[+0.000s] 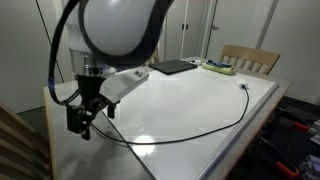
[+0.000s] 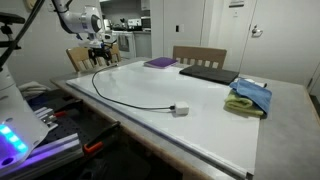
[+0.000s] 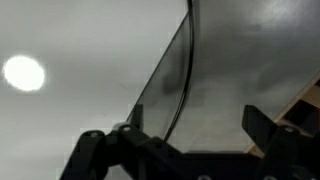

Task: Wind the black charging cable

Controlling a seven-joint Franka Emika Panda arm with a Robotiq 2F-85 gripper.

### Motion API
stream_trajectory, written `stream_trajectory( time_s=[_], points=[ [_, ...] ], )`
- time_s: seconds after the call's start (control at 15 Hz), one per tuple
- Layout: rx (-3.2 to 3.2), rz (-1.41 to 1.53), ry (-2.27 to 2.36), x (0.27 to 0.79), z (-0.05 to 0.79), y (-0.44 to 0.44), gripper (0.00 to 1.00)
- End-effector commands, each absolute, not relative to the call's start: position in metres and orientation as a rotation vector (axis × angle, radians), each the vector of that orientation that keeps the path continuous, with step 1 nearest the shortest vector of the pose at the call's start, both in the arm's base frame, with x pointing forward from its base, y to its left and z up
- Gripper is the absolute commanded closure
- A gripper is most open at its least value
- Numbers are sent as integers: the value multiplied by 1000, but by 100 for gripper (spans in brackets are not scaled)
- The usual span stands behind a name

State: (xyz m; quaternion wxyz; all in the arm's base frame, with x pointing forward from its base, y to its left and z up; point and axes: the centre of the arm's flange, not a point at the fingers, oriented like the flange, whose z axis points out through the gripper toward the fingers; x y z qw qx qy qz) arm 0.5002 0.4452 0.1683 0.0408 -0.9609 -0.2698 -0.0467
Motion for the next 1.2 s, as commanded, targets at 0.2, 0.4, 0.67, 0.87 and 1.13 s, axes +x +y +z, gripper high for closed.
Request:
stream_trajectory(
  time_s=[0.2,0.4,0.67,0.87,1.13],
  points=[
    [-2923,-209,-803,505,148,460,0],
    [-2938,-262,-838,506,143,460,0],
    [-2965,-293,-823,507,134,451,0],
    [-2977,-265,-777,508,127,446,0],
    [-2974,-240,-755,505,126,443,0]
  ],
)
